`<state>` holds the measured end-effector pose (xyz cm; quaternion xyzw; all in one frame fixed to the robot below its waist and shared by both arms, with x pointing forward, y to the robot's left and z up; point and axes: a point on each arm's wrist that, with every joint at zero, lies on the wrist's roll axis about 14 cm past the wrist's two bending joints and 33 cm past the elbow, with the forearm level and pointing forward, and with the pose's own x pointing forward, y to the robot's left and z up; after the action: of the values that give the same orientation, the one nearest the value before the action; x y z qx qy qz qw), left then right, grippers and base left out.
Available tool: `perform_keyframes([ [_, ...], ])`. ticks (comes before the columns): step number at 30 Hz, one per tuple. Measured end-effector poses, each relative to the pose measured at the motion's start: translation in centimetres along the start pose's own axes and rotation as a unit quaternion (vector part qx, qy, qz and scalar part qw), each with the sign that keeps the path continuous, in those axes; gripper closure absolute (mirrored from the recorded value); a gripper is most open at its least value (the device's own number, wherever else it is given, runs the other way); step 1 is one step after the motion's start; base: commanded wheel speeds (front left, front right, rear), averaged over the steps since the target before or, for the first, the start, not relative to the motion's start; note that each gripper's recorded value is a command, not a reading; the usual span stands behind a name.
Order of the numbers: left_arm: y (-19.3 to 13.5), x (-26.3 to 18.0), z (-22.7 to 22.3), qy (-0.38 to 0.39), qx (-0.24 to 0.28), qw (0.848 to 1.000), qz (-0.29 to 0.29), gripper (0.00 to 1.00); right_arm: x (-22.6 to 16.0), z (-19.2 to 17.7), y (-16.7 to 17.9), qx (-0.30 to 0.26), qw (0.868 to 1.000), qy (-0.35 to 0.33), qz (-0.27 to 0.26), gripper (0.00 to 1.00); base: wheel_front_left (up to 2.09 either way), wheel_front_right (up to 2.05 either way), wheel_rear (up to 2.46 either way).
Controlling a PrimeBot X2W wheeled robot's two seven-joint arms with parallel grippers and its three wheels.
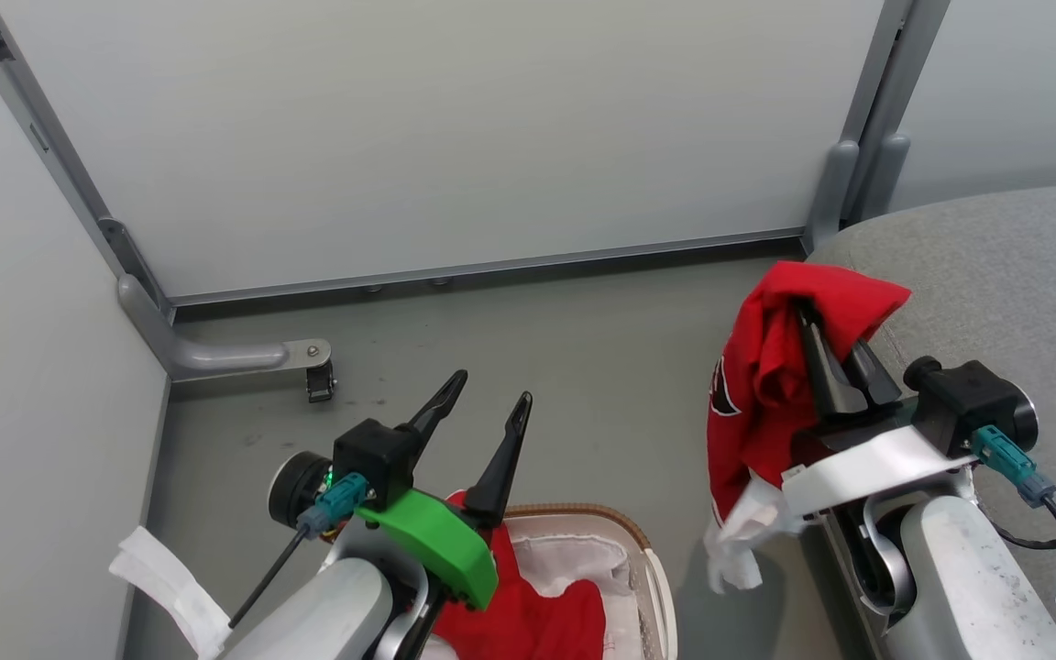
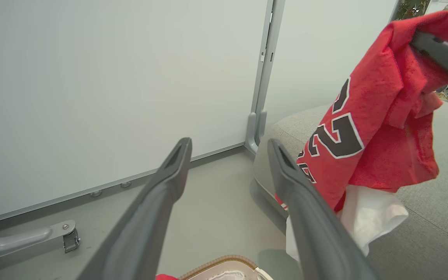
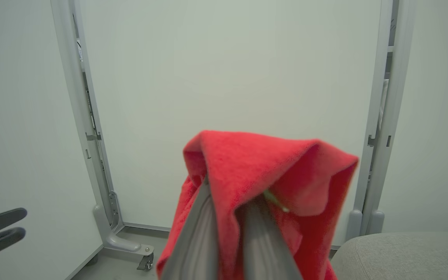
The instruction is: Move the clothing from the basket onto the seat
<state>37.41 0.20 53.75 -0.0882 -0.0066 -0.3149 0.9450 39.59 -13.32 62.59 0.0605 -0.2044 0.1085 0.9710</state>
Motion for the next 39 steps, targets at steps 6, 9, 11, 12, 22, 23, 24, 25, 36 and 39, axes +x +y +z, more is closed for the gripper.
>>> perform_keyframes([
  [6, -0.7, -0.2, -1.0, 0.003, -0.008, 1.000, -0.002, 0.00, -0.8, -0.1, -1.6, -0.010, 1.000, 0.005, -0.024, 1.00, 0.00, 0.00, 0.00],
  [9, -1.2, 0.0, -1.5, 0.006, -0.006, 1.000, -0.010, 0.00, -1.2, -0.1, -2.4, -0.019, 0.999, 0.008, -0.034, 1.00, 0.00, 0.00, 0.00],
  [11, -1.8, 0.3, -1.8, 0.007, -0.009, 1.000, -0.018, 0.00, -1.6, 0.0, -3.0, -0.029, 0.999, 0.010, -0.042, 1.00, 0.00, 0.00, 0.00],
  [12, -2.1, 0.5, -2.0, 0.009, -0.012, 1.000, -0.023, 0.00, -1.7, 0.1, -3.3, -0.033, 0.998, 0.010, -0.045, 1.00, 0.00, 0.00, 0.00],
  [22, -7.6, 3.4, -3.9, 0.028, -0.024, 0.993, -0.115, 0.00, -5.2, 1.7, -9.0, -0.080, 0.989, 0.014, -0.123, 1.00, 0.00, 0.00, 0.00],
  [23, -8.1, 3.6, -4.1, 0.031, -0.025, 0.991, -0.125, 0.00, -5.6, 1.8, -9.6, -0.084, 0.988, 0.016, -0.132, 1.00, 0.00, 0.00, 0.00],
  [24, -8.9, 3.9, -4.4, 0.034, -0.027, 0.989, -0.138, 0.00, -6.2, 2.0, -10.4, -0.089, 0.985, 0.018, -0.144, 1.00, 0.00, 0.00, 0.00],
  [25, -9.7, 4.3, -4.6, 0.036, -0.029, 0.988, -0.151, 0.00, -6.8, 2.1, -11.1, -0.094, 0.983, 0.020, -0.154, 1.00, 0.00, 0.00, 0.00],
  [36, -13.9, 5.6, -7.8, 0.076, -0.047, 0.970, -0.226, 0.00, -11.4, 2.3, -16.0, -0.132, 0.961, 0.055, -0.235, 1.00, 0.00, 0.00, 0.00],
  [39, -13.8, 5.8, -8.4, 0.081, -0.052, 0.968, -0.231, 0.00, -11.5, 1.6, -16.8, -0.136, 0.958, 0.068, -0.243, 1.00, 0.00, 0.00, 0.00],
])
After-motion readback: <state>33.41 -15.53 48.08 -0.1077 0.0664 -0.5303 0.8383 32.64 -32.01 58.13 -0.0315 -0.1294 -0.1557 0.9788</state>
